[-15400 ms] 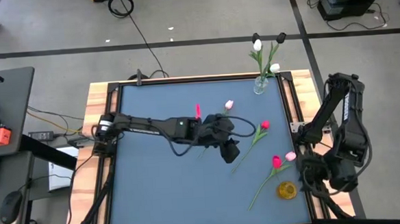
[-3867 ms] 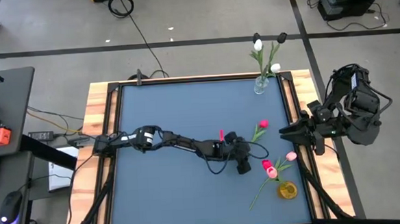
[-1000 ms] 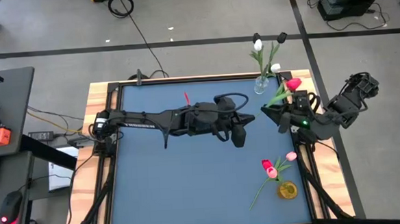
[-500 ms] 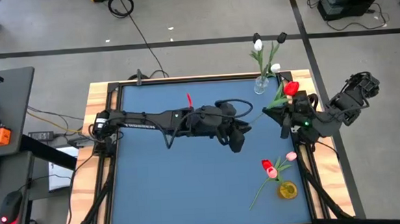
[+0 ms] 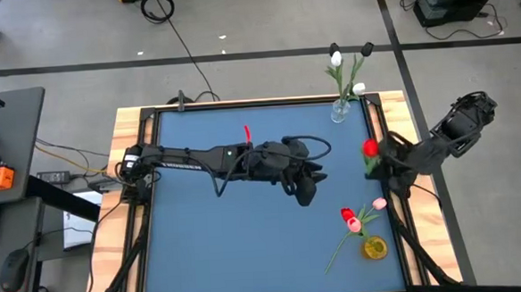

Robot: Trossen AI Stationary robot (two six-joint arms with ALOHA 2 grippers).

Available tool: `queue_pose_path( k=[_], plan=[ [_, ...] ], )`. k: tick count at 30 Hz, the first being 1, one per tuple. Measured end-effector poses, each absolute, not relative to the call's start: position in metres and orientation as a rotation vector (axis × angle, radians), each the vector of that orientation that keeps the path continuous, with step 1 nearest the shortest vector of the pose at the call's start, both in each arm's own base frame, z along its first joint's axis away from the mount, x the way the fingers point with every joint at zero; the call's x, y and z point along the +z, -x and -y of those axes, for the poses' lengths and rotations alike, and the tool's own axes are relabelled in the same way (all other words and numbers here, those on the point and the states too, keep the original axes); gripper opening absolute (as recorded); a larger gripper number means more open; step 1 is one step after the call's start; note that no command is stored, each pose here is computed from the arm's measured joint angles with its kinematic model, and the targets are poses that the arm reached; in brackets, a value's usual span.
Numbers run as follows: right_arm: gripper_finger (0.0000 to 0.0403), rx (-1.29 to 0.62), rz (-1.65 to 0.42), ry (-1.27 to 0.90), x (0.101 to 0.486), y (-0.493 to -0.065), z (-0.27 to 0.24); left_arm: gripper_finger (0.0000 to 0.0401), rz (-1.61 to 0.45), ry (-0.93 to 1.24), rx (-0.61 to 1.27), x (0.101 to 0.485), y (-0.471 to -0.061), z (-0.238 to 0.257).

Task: Sort flowers into vase by color
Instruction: Put the red flower into the yellow vase

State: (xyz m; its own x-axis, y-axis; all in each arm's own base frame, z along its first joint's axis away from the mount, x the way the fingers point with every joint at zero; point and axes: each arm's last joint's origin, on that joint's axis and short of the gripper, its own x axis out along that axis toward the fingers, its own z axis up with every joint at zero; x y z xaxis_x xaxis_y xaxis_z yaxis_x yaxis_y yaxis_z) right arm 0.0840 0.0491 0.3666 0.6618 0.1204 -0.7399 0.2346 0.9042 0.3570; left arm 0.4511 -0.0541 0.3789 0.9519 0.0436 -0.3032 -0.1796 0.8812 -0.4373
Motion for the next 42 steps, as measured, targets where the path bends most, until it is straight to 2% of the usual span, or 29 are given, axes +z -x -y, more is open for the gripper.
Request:
queue_pose_path(
  k=[4, 11, 22, 27, 42],
  plan=[
    [0.0012, 0.012, -0.994, -0.552, 0.363, -0.084, -0.059, 0.0153, -0.333, 0.479, 0.127, 0.375, -0.450, 0.054],
    [0.0012, 0.076, -1.135, -0.553, 0.357, -0.085, -0.078, 0.0153, -0.403, 0.478, 0.144, 0.369, -0.447, 0.055],
    [0.0012, 0.113, -0.990, -0.606, 0.371, -0.086, -0.088, 0.0153, -0.400, 0.474, 0.170, 0.368, -0.448, 0.041],
    [0.0012, 0.073, -0.945, -0.544, 0.368, -0.087, -0.093, 0.0153, -0.399, 0.472, 0.179, 0.368, -0.449, 0.037],
    [0.0012, 0.102, -1.007, -0.293, 0.351, -0.092, -0.129, 0.0153, -0.415, 0.457, 0.179, 0.367, -0.448, 0.037]
  ],
)
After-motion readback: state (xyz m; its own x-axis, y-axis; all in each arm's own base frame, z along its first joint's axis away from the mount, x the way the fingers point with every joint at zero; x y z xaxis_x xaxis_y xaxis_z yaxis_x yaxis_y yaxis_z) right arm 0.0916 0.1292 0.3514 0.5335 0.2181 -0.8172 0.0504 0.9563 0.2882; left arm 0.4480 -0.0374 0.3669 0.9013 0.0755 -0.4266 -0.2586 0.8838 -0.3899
